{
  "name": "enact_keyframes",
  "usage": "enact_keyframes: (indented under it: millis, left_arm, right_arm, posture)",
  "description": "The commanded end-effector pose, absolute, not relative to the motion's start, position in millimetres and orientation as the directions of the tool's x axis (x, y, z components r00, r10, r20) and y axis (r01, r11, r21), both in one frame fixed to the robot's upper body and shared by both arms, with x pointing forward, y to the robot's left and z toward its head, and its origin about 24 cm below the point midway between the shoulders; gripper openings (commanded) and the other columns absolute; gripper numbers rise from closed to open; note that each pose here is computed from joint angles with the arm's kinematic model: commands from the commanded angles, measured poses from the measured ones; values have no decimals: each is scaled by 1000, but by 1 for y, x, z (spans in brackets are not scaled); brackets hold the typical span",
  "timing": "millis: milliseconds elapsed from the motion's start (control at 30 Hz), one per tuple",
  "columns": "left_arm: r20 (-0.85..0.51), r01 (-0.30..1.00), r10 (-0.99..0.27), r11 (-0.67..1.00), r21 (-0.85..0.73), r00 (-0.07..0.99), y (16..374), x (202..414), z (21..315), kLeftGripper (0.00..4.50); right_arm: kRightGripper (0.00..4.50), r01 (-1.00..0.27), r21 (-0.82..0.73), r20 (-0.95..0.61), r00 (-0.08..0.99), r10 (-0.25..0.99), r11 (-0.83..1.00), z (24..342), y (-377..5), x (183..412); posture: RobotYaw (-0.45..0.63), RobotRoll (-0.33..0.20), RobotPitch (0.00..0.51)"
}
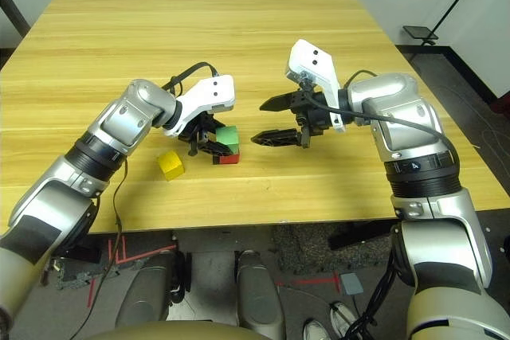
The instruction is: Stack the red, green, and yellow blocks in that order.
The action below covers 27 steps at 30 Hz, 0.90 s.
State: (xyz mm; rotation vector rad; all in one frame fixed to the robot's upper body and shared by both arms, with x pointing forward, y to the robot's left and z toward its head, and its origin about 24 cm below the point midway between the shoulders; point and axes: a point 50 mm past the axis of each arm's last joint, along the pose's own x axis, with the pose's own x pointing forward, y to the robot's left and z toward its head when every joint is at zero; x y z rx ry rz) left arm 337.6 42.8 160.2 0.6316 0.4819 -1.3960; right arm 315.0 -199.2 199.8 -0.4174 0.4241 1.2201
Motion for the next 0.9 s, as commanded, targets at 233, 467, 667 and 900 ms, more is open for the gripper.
enact_keyframes:
  millis: [233,467,667,900]
  left_arm:
    - [-654,990,-746,50,131,125,40,340,156,2106]
    - [-644,988,-752,62,143,140,39,344,159,2106]
    - [-637,987,-757,63,149,145,39,345,160,2106]
    - [-649,988,-748,49,148,134,41,342,154,2106]
  right_arm:
    - [4500,-950,-73,-518,297,802,304,198,-202,310]
    - [4500,-948,-75,-520,302,799,310,197,-203,310]
    - [4500,-949,-70,-519,299,801,309,197,-203,309]
    - [4500,-948,-67,-517,301,801,313,197,-203,309]
  posture:
    - [162,-113,110]
    - [158,-111,110]
    - [157,-112,111]
    - [159,-113,110]
